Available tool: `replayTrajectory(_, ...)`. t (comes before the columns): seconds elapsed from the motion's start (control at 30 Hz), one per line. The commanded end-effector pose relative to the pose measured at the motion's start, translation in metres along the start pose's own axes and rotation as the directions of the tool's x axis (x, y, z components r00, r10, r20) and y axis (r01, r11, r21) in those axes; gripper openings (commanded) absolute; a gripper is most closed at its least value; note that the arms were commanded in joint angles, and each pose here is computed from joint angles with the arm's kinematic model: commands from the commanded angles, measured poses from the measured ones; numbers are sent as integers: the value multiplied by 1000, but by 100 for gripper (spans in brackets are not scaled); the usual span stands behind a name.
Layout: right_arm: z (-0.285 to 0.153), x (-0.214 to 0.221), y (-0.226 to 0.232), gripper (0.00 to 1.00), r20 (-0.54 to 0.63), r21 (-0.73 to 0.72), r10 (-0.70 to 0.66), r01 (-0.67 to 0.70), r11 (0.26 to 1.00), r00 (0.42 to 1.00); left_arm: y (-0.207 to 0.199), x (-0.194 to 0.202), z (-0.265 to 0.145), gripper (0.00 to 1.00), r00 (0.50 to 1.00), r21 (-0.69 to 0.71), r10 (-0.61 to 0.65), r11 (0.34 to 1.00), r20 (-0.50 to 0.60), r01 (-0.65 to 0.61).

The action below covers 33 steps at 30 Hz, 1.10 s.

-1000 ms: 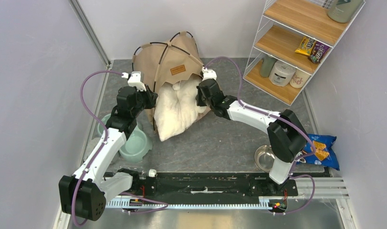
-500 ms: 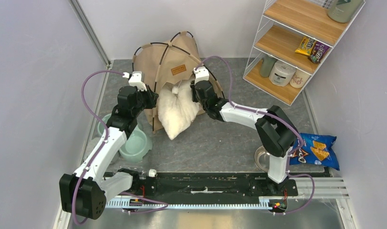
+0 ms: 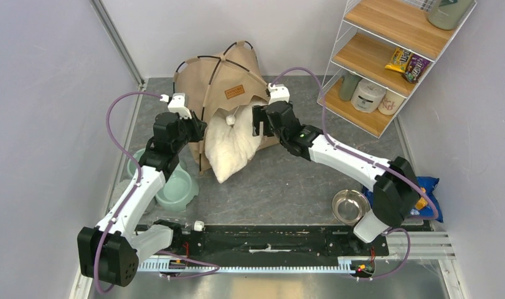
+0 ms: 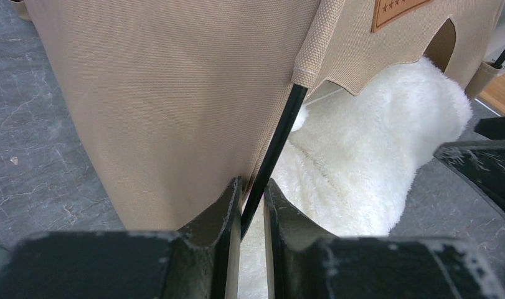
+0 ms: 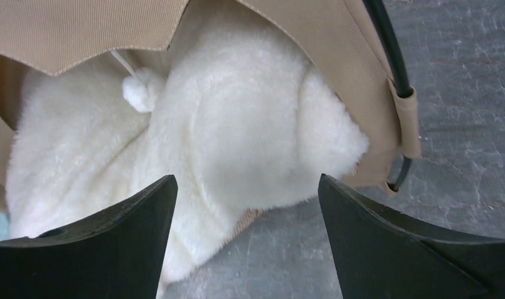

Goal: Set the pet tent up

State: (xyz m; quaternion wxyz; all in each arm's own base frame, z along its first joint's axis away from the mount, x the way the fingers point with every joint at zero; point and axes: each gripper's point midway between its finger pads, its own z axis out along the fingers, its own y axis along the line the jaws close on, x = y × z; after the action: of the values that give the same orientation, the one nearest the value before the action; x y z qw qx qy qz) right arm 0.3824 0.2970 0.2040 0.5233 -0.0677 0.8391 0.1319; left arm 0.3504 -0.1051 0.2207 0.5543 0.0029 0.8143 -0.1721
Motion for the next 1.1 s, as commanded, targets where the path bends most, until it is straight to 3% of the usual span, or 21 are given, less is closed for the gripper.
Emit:
replayTrajectory(0.0, -32, -12, 5, 90, -28, -65, 5, -7, 998, 1000, -1, -16, -4, 22, 999, -13, -15, 1000, 38, 16)
replayTrajectory(0.3, -40, 3, 74, 97, -89, -337, -117, 81, 938, 989, 6, -19, -9, 25, 998, -54, -11, 998, 61, 14)
replayTrajectory(0.53, -6, 36, 130, 97, -89, -438, -308, 241, 866, 947, 9, -23, -13, 31, 996, -75, -9, 997, 85, 15)
replayTrajectory(0.77, 34, 84, 148, 95, -101, -495, -332, 242, 835, 938, 12, -21, -12, 28, 997, -89, -6, 996, 74, 13)
replayTrajectory(0.87, 42, 94, 150, 65, -85, -497, -292, 213, 841, 953, 14, -19, -11, 26, 998, -96, -7, 995, 66, 13)
replayTrajectory(1.0, 46, 88, 151, 0, -50, -481, -218, 168, 861, 975, 14, -17, -9, 25, 998, -97, -9, 995, 57, 14)
replayTrajectory(1.07, 48, 76, 150, 0, -21, -464, -163, 135, 875, 986, 13, -18, -9, 25, 998, -96, -10, 995, 57, 16)
